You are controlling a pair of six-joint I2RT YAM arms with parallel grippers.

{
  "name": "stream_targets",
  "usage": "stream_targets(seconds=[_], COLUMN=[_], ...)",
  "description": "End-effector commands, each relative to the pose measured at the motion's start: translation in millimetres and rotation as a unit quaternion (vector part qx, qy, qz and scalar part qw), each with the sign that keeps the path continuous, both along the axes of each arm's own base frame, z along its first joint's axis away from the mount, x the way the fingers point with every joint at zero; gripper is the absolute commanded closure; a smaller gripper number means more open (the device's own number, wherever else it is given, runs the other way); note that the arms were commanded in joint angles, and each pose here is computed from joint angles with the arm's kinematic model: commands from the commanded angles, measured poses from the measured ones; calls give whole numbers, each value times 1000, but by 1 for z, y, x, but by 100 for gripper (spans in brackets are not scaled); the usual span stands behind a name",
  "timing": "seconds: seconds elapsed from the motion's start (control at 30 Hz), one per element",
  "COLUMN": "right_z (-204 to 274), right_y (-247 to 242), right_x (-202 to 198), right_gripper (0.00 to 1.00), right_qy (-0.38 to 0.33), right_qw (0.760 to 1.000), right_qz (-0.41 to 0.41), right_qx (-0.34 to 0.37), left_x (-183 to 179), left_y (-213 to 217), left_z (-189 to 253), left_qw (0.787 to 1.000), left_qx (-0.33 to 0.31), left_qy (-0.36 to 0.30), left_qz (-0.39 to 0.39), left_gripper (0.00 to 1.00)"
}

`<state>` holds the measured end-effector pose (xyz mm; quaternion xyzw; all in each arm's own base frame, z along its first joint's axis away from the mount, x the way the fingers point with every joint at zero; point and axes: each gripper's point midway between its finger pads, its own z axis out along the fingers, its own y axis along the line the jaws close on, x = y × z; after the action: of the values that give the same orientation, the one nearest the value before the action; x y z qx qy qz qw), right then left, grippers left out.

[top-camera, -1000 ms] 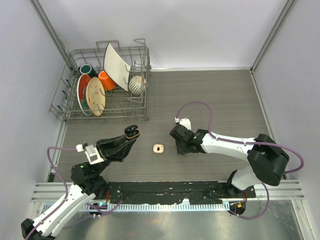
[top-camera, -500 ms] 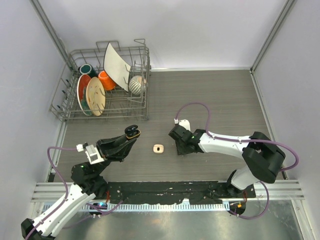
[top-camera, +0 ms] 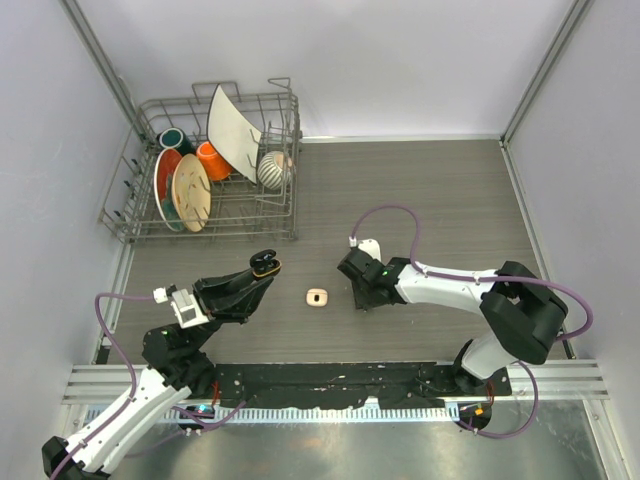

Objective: Insert the wireless bluetooth earbuds into the charging case
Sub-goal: Pick up the earbud from the center of the board.

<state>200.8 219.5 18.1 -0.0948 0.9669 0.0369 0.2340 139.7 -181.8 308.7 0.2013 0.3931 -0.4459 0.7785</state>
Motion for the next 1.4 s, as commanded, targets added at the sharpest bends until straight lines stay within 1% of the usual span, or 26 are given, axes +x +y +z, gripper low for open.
stream_targets(seconds=[0.0, 0.13, 0.37, 0.7, 0.87, 0.9, 0.97, 1.07, 1.17, 1.27, 1.37], right_z=[5, 4, 2, 3, 3, 3, 5, 15, 30, 58, 97], right_y=[8, 8, 5, -1, 0, 1, 1, 3, 9, 17, 23], right_x=[11, 10, 6, 4, 4, 4, 5, 10, 17, 28, 39], right_gripper=[65, 63, 63, 67, 73, 77, 80, 87, 91, 96, 96], right_qy=[-13, -8, 2, 0, 2, 2, -1, -17, -39, -80, -133], right_qw=[1000, 999, 997, 997, 997, 997, 997, 997, 997, 993, 985], right_qz=[-15, -30, -68, -77, -74, -73, -71, -63, -50, -31, -14], right_qx=[18, 24, 31, 24, 22, 22, 23, 30, 48, 75, 109], left_x=[-3, -3, -3, -4, -4, -4, -4, -4, -4, -3, 1], left_y=[3, 3, 3, 3, 3, 3, 3, 3, 4, 4, 6], left_z=[11, 12, 11, 10, 11, 11, 11, 11, 11, 11, 10], left_qw=[1000, 1000, 1000, 1000, 1000, 1000, 1000, 1000, 1000, 1000, 1000], left_qx=[-10, -11, -11, -12, -12, -12, -12, -12, -13, -13, -17], left_qy=[-17, -18, -17, -16, -16, -17, -17, -16, -17, -15, -10], left_qz=[3, 3, 3, 2, 2, 2, 2, 2, 3, 5, 13], left_gripper=[100, 100, 100, 100, 100, 100, 100, 100, 100, 100, 100])
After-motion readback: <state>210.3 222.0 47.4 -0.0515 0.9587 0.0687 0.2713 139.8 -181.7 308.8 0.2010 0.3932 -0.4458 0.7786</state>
